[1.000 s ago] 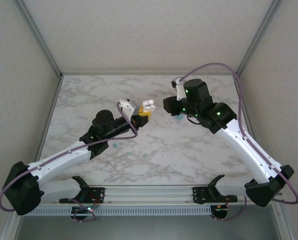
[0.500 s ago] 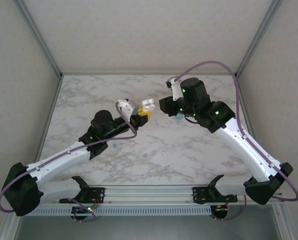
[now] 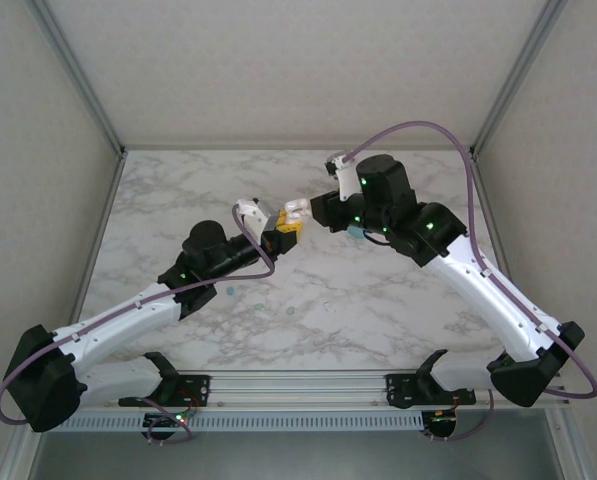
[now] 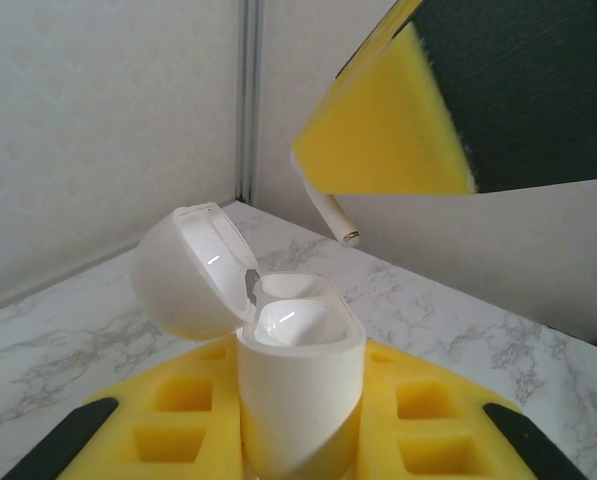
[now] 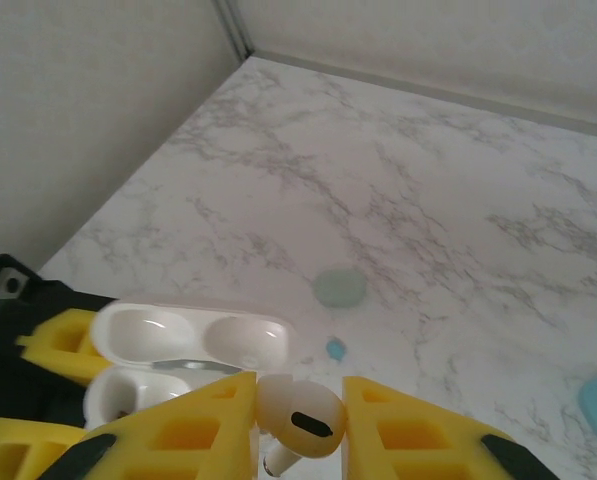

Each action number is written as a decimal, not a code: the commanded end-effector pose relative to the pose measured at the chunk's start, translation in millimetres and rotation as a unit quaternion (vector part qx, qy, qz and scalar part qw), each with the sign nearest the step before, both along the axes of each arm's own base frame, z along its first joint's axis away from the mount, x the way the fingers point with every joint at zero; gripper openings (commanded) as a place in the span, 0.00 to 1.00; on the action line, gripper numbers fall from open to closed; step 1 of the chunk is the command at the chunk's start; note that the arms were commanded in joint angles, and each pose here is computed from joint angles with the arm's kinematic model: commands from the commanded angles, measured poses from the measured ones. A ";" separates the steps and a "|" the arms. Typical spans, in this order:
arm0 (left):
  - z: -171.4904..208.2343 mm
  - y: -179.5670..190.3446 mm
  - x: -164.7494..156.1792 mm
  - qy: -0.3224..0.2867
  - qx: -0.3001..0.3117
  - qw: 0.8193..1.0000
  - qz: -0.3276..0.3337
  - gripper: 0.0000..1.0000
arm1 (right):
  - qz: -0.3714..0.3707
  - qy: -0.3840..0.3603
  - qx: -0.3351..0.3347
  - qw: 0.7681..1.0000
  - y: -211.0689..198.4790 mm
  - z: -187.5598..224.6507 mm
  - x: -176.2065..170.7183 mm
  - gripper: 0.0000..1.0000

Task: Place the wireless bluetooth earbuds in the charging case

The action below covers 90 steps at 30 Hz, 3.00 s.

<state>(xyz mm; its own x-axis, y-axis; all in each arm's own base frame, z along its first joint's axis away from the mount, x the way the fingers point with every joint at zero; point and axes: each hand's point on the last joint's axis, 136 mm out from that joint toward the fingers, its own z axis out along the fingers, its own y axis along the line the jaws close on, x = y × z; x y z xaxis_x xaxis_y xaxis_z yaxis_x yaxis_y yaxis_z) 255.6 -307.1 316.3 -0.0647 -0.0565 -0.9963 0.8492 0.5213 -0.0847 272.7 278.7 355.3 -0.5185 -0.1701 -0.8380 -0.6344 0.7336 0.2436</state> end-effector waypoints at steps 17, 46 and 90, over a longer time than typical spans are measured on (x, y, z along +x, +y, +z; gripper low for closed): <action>39.3 -0.6 -11.7 -0.030 -0.052 0.998 -0.021 0.12 | 0.023 -0.019 0.007 1.000 19.1 -6.0 4.0 0.24; 47.0 4.4 -8.4 -0.028 -0.068 0.997 -0.005 0.12 | 0.115 -0.009 -0.010 0.993 28.6 -25.3 -23.2 0.27; 47.9 4.3 -14.9 -0.041 -0.070 0.997 -0.019 0.11 | 0.055 0.045 0.039 0.997 16.5 9.7 -17.5 0.49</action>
<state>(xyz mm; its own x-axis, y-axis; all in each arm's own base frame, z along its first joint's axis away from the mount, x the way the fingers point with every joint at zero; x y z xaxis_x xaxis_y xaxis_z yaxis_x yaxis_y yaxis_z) 249.8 -307.0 335.6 -0.0548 -0.1306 -0.9899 0.8597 0.4981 -0.1133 249.7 299.0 360.3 -0.5609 -0.1884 -0.8062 -0.7129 0.6050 0.3546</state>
